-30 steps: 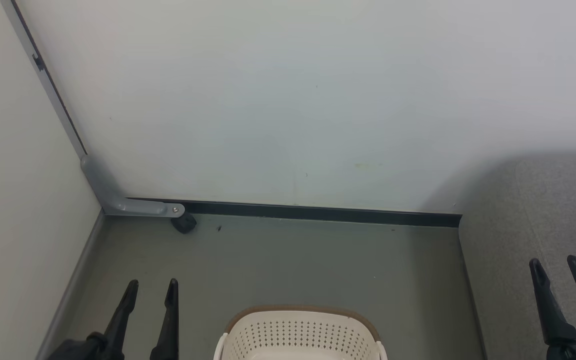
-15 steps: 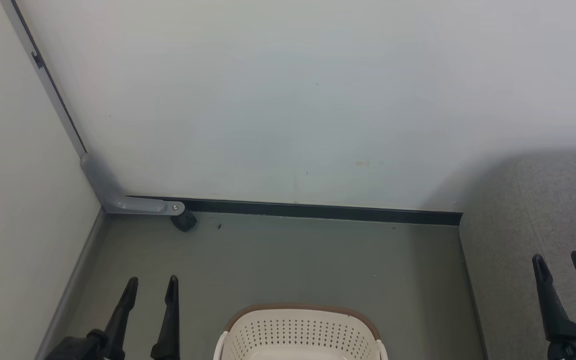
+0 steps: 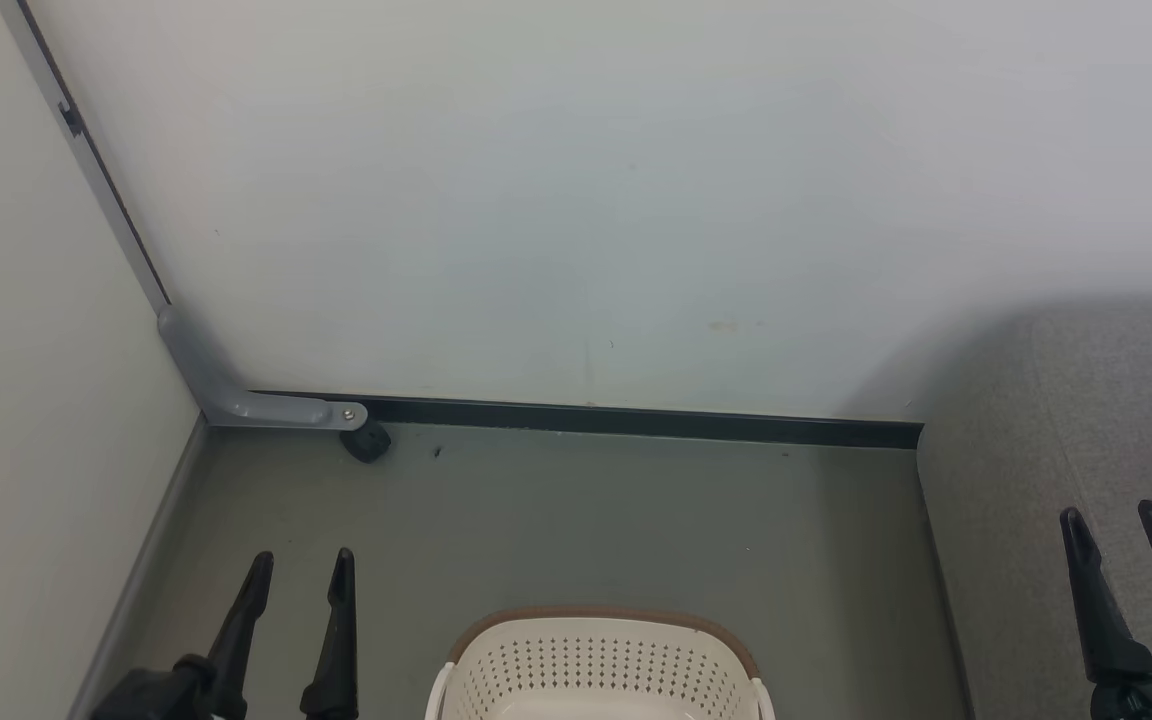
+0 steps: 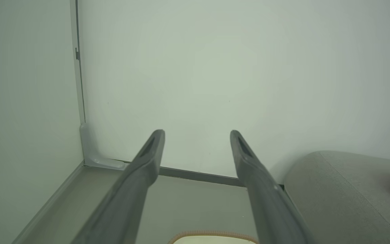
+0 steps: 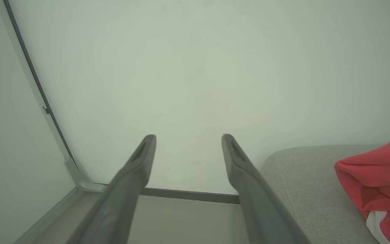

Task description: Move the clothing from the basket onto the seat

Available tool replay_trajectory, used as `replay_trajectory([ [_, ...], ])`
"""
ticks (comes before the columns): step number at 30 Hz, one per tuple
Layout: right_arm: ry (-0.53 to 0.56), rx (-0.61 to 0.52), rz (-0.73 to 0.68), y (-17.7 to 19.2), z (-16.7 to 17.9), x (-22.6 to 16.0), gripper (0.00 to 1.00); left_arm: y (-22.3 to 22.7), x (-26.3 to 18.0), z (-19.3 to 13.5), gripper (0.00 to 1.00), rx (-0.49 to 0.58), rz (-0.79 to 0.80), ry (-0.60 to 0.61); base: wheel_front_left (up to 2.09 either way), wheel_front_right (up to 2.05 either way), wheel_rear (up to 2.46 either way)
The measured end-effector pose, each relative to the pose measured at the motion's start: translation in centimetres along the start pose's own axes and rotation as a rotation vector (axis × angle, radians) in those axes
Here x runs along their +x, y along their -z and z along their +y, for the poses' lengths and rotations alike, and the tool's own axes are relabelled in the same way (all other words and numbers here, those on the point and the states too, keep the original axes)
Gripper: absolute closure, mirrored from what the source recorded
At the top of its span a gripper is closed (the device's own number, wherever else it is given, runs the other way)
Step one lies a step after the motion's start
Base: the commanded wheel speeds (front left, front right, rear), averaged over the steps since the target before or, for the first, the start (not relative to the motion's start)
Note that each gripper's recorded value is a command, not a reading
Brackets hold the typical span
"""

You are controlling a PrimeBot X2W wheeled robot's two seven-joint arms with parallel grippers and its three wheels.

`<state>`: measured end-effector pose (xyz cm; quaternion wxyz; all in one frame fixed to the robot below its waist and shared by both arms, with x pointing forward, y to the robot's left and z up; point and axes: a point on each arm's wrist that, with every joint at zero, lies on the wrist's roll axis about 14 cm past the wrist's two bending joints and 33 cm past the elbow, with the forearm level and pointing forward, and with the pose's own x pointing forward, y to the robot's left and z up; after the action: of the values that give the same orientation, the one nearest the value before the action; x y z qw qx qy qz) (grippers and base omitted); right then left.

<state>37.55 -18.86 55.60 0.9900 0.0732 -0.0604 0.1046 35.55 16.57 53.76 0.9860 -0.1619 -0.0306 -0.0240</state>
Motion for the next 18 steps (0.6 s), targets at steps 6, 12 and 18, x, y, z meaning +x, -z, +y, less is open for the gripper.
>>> replay_trajectory([
  [6,0.004,-0.009,0.001,0.1,-0.1,0.0,0.00,0.0,0.1,-0.1,0.00,0.011,0.000,0.001,0.00,0.00,0.00],
  [12,0.007,-0.020,0.004,0.3,-0.2,-0.1,0.00,0.1,0.1,-0.1,0.00,0.011,0.008,-0.003,0.00,0.00,0.00],
  [18,0.014,0.000,0.024,1.2,0.0,-0.3,1.00,0.9,0.0,0.0,1.00,0.011,0.036,-0.009,0.00,0.00,0.00],
])
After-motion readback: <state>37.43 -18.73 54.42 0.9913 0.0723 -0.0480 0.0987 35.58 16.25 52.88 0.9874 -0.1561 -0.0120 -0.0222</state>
